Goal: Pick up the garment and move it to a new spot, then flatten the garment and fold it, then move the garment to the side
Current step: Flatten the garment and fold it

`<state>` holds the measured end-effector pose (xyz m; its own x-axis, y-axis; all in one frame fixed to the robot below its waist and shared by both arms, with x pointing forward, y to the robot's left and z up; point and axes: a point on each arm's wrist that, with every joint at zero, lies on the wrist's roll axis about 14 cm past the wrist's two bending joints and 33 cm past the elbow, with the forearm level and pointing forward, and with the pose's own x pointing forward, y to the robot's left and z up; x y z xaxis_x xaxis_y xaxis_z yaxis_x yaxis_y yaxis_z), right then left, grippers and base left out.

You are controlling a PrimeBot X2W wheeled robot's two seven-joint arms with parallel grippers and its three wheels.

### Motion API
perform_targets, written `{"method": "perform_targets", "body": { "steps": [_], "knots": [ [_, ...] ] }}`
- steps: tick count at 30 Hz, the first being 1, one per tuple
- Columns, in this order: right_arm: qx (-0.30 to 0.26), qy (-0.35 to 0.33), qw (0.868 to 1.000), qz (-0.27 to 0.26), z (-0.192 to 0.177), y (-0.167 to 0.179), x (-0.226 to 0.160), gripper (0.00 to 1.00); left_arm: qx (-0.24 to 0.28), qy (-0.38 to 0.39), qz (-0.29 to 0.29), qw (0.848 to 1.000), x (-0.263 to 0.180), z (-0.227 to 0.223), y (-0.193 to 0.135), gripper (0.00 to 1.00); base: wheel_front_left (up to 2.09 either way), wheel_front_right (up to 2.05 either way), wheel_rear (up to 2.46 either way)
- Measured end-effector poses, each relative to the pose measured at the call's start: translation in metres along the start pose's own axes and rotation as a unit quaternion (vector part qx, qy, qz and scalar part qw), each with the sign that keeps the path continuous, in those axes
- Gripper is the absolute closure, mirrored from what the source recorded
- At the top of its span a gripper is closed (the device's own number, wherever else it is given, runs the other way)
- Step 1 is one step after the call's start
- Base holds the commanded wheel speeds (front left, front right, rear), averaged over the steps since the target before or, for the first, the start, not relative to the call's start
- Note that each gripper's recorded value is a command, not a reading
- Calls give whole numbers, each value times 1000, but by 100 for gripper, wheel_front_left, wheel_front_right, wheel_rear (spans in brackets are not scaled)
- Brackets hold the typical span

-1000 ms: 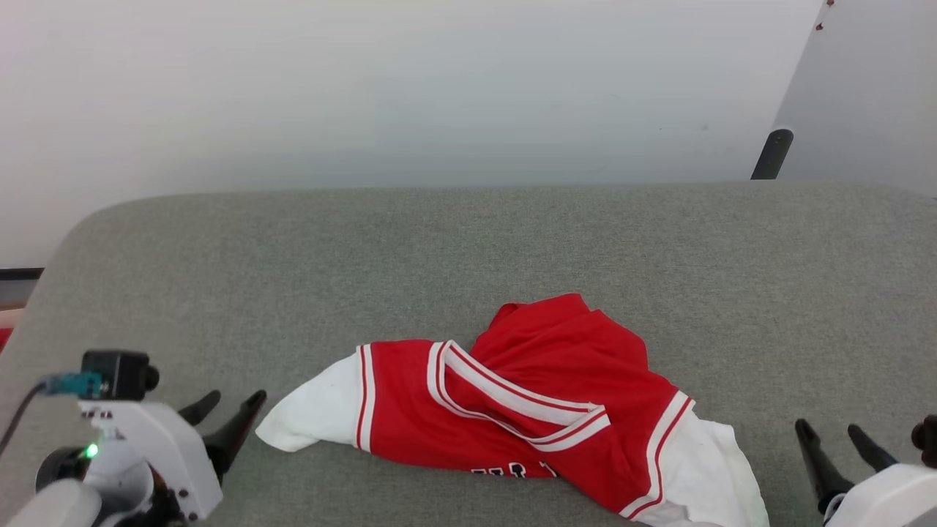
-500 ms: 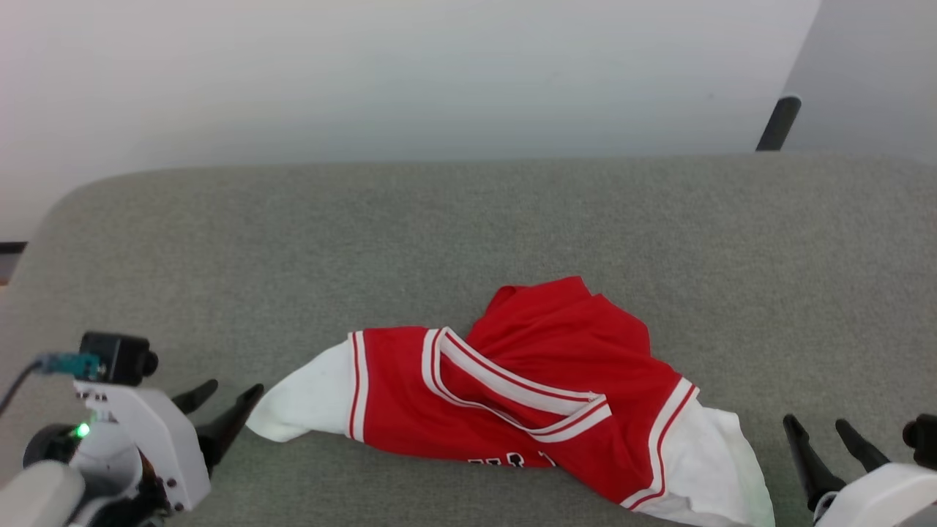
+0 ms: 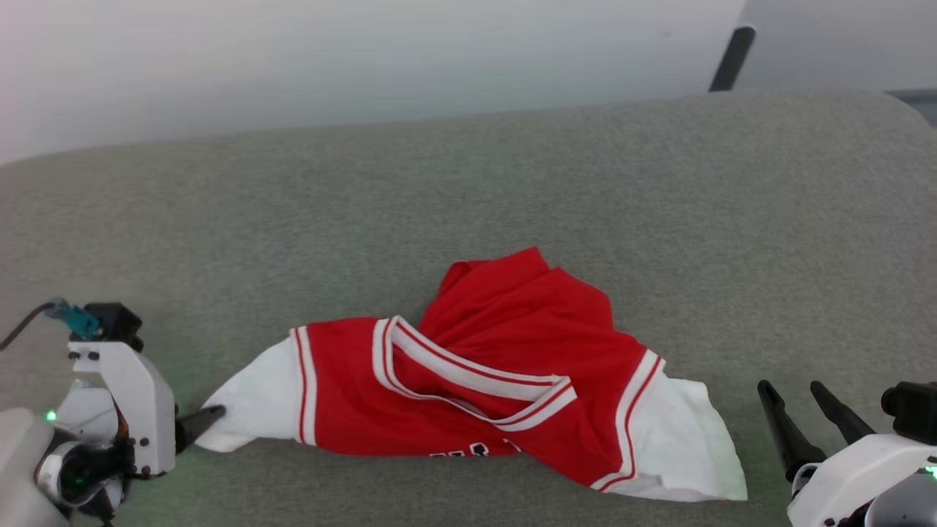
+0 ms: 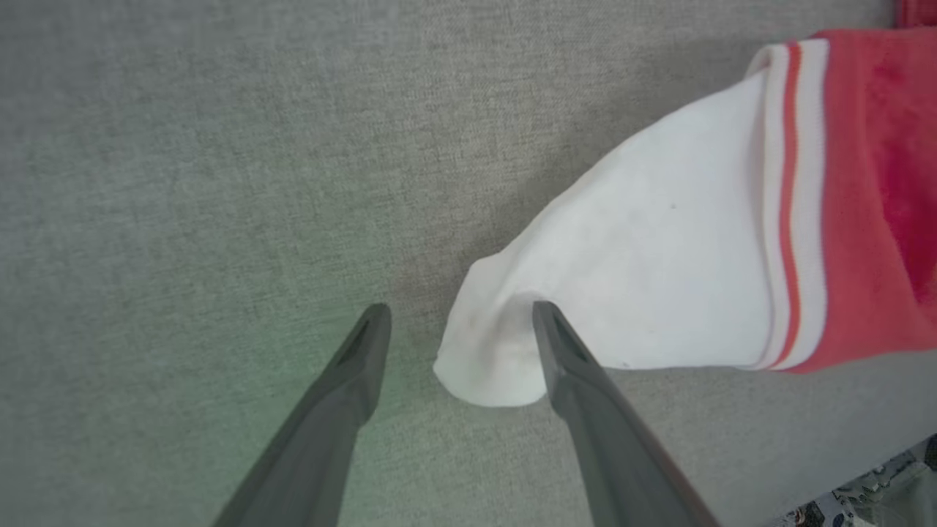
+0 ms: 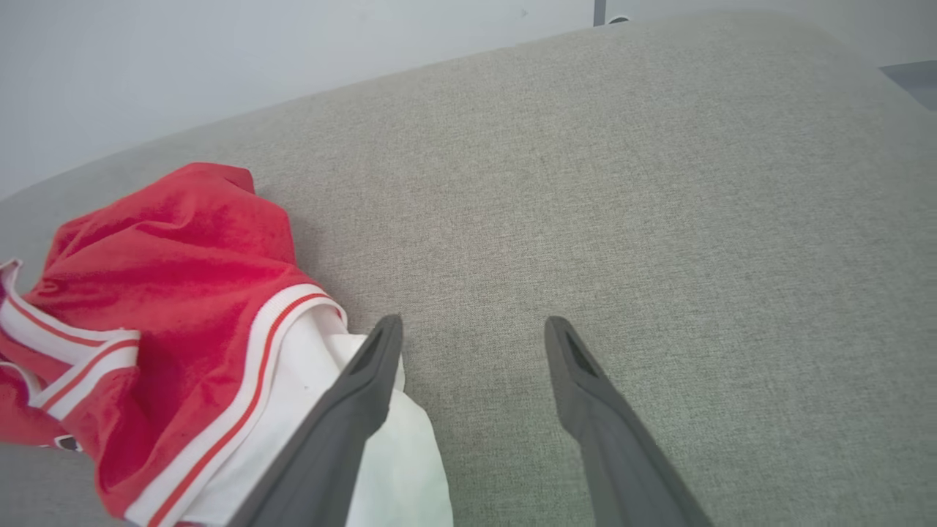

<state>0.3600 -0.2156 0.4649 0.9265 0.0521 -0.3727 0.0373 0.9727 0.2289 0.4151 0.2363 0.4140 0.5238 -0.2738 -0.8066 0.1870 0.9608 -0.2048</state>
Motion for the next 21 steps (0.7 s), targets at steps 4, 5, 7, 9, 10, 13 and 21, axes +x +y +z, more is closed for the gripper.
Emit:
{"method": "perform_targets", "body": {
  "steps": [4, 5, 7, 9, 10, 13, 21],
  "knots": [
    [1, 0, 1000, -9, 0, -6, -2, 0, -11, 29, 2, 1000, 12, -5, 0, 0, 0, 0, 0],
    [2, 1, 1000, -11, 0, -7, -3, 0, -11, 39, 6, 999, 14, -7, 2, 0, 0, 0, 0],
    [1, 0, 1000, -13, 1, -8, -4, 0, -4, 52, 13, 999, 16, -11, 5, 0, 0, 0, 0],
    [1, 0, 1000, -13, 2, -9, -4, 0, -11, 58, 18, 998, 17, -12, 8, 0, 0, 0, 0],
    [1, 0, 1000, -13, 2, -9, -4, 0, -17, 63, 19, 998, 18, -14, 9, 0, 0, 0, 0],
    [1, 0, 1000, -14, 2, -9, -4, 0, -35, 76, 21, 996, 19, -17, 11, 0, 0, 0, 0],
    [-1, 3, 1000, -13, 3, -9, -2, 0, -80, 99, 15, 992, 20, -28, 10, 60, 0, 0, 0]
  ]
}}
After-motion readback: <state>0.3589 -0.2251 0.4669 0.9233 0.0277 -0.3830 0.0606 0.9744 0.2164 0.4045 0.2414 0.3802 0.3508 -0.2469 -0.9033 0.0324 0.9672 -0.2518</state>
